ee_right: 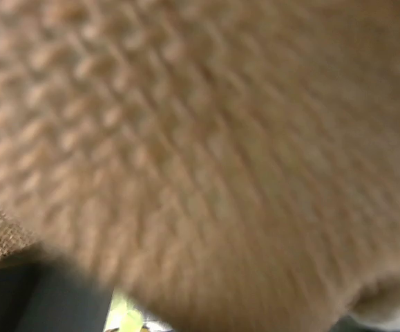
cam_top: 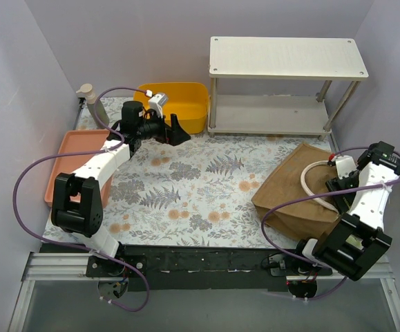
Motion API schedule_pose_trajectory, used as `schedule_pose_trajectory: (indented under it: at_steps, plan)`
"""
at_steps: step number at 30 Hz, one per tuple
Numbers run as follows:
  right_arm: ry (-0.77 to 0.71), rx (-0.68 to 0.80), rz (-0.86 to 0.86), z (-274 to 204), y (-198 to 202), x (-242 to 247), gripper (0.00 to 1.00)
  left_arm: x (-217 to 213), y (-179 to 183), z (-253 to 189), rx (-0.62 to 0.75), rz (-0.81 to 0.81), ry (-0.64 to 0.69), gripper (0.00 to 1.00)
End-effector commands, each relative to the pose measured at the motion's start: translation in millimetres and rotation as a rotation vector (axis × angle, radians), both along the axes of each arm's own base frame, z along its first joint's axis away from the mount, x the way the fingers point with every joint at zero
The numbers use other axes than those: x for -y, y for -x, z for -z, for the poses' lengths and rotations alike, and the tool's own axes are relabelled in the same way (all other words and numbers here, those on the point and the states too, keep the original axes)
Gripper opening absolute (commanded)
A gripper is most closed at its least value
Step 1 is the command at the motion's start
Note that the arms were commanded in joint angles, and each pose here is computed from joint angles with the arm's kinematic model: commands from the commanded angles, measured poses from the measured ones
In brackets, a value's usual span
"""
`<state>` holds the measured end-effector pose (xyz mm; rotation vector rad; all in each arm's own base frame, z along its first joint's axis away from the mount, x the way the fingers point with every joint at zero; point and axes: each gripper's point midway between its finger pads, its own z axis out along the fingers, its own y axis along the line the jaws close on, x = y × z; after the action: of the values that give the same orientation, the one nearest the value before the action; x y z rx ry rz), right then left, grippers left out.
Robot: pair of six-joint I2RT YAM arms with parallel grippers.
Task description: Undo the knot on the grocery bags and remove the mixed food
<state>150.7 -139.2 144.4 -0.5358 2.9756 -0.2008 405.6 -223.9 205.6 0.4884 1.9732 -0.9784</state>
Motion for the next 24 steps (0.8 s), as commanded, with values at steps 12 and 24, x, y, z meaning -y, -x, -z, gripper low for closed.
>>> schedule_pose_trajectory:
  at_steps: [12, 24]
  plan:
    - [0.062, 0.298, -0.191, -94, -37, -7, 0.01, 36, 14, 11, 0.002, 0.102, -0.007, 0.98]
    - [0.334, 0.725, -0.373, -255, -55, -19, 0.01, 147, 60, 102, -0.208, 0.335, -0.052, 0.98]
